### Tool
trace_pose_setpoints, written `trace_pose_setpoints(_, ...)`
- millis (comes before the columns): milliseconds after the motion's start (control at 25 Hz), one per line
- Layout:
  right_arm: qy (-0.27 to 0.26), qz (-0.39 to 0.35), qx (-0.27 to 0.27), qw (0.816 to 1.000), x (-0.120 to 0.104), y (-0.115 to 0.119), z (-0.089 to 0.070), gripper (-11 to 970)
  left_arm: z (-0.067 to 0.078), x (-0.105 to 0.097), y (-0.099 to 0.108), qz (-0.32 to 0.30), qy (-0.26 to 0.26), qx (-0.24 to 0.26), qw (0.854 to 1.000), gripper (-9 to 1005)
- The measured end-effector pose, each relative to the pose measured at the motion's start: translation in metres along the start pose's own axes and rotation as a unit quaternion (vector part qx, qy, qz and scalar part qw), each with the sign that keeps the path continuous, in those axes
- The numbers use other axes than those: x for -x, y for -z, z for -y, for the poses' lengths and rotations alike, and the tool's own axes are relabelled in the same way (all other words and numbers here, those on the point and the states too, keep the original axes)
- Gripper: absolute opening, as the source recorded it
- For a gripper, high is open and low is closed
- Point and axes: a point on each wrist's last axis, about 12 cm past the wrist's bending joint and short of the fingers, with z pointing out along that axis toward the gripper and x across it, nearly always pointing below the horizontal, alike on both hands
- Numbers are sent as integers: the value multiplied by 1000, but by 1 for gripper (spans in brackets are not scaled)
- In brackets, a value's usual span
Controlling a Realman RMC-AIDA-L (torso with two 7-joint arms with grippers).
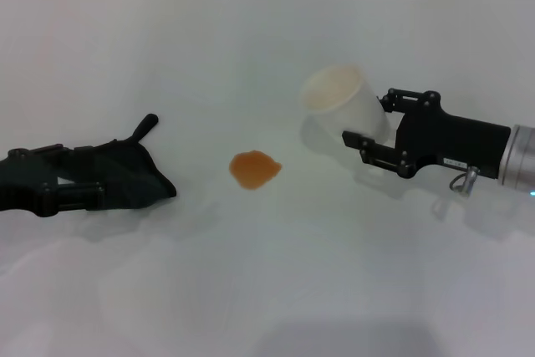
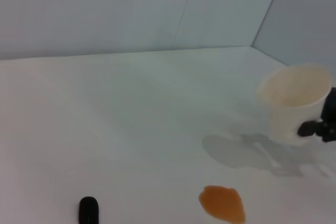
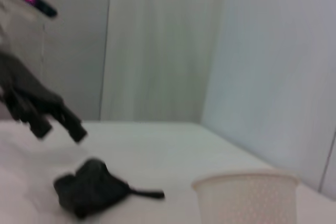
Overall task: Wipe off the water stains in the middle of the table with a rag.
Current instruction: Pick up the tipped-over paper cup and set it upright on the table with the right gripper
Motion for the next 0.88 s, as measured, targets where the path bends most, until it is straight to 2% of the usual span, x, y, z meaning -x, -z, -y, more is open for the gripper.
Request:
trace_pose_setpoints(440, -4, -36, -25, 999, -9, -5, 4, 549, 0, 0, 0, 1, 0, 0, 1000, 880)
trace_pose_setpoints(640, -31, -35, -53, 997, -14, 0, 7, 548, 0, 0, 0, 1, 0, 0, 1000, 879)
trace_pose_setpoints(880, -38, -37, -59, 997, -17, 2, 7, 547, 0, 0, 0, 1, 0, 0, 1000, 879)
